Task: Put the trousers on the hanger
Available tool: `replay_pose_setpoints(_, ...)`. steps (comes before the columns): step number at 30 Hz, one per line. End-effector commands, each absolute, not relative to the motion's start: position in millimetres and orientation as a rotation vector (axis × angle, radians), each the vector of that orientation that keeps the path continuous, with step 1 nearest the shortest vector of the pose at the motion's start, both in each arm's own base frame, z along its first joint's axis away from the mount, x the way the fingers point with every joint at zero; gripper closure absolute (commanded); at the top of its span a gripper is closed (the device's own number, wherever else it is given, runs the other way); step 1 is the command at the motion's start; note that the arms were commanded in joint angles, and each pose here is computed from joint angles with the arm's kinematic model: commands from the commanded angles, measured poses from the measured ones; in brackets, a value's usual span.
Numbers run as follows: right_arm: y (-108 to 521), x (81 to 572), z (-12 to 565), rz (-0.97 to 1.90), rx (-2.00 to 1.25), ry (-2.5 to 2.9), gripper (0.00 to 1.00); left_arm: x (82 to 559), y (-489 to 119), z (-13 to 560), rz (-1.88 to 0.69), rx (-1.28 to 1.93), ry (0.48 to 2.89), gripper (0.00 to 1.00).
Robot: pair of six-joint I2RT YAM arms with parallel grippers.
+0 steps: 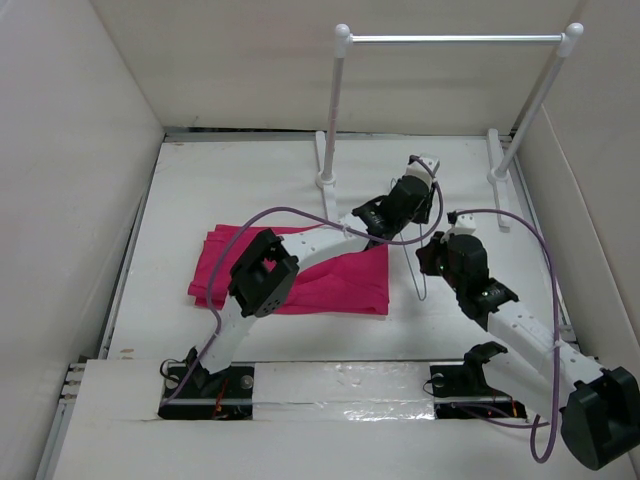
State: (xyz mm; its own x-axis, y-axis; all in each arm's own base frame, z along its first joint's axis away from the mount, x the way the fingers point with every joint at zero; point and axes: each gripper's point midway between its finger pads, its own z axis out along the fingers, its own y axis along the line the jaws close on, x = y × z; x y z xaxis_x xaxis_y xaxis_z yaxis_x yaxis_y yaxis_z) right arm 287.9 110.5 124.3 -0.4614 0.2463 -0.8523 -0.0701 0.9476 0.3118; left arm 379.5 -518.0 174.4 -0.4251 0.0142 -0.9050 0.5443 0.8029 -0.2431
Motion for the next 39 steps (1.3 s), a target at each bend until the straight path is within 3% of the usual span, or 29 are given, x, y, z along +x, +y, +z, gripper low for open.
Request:
replay_pose_setpoints(1, 116.6, 295.2, 150.0, 0.399, 0.133, 1.948, 1.00, 390.9, -520.7, 200.2, -0.644, 0.385, 1.874, 0.76)
replay_pose_setpoints(4, 118.1, 294.4, 149.3, 0.399, 0.132, 1.951, 1.00, 396.8, -515.4, 198.6, -0.630, 0.363, 1.878, 0.86)
replay_pose_setpoints(6, 116.0, 294.0, 146.9, 0.385, 0.141, 1.961, 1.00, 396.3, -513.5, 199.6, -0.629, 0.355, 1.876, 1.00)
replay_pose_setpoints(7, 114.8, 293.7, 146.0, 0.378, 0.146, 1.966, 0.97, 393.7, -511.0, 202.1, -0.641, 0.348, 1.873, 1.00)
replay_pose_setpoints(9, 115.1, 289.7, 144.9, 0.375, 0.145, 1.979, 0.81, 389.3, -506.8, 204.7, -0.660, 0.336, 1.868, 1.00)
replay_pose_setpoints(10, 114.2, 287.8, 145.8, 0.375, 0.146, 1.982, 0.62, 382.7, -500.5, 207.9, -0.684, 0.327, 1.859, 1.00)
replay_pose_setpoints(12, 118.2, 281.3, 151.0, 0.389, 0.128, 1.982, 0.39, 374.1, -494.1, 213.1, -0.739, 0.285, 1.851, 1.00)
replay_pose_setpoints(15, 117.5, 270.2, 170.6, 0.424, 0.119, 1.938, 0.26, 350.7, -474.8, 217.5, -0.835, 0.205, 1.824, 1.00)
replay_pose_setpoints(21, 127.8, 255.0, 194.2, 0.538, 0.065, 1.884, 0.30, 312.7, -458.0, 217.7, -0.986, 0.038, 1.801, 1.00)
replay_pose_setpoints(23, 135.3, 251.1, 196.2, 0.574, 0.017, 1.894, 0.57, 302.8, -445.5, 218.4, -1.007, -0.028, 1.778, 1.00)
replay_pose_setpoints(24, 137.3, 250.1, 193.5, 0.581, 0.003, 1.905, 0.82, 298.2, -441.4, 217.2, -1.014, -0.054, 1.774, 1.00)
replay_pose_setpoints(27, 147.9, 250.3, 176.1, 0.612, -0.030, 1.943, 1.00, 287.5, -422.8, 209.5, -1.036, -0.160, 1.750, 1.00)
replay_pose_setpoints(31, 173.4, 249.7, 150.8, 0.704, -0.069, 1.993, 1.00, 282.4, -396.4, 189.7, -1.041, -0.278, 1.712, 1.00)
replay_pose_setpoints(37, 201.4, 269.4, 120.6, 0.723, -0.068, 2.052, 0.67, 289.0, -383.3, 161.3, -0.952, -0.343, 1.740, 1.00)
replay_pose_setpoints(39, 204.9, 280.7, 116.0, 0.708, -0.043, 2.057, 0.65, 289.7, -384.8, 155.5, -0.938, -0.337, 1.752, 1.00)
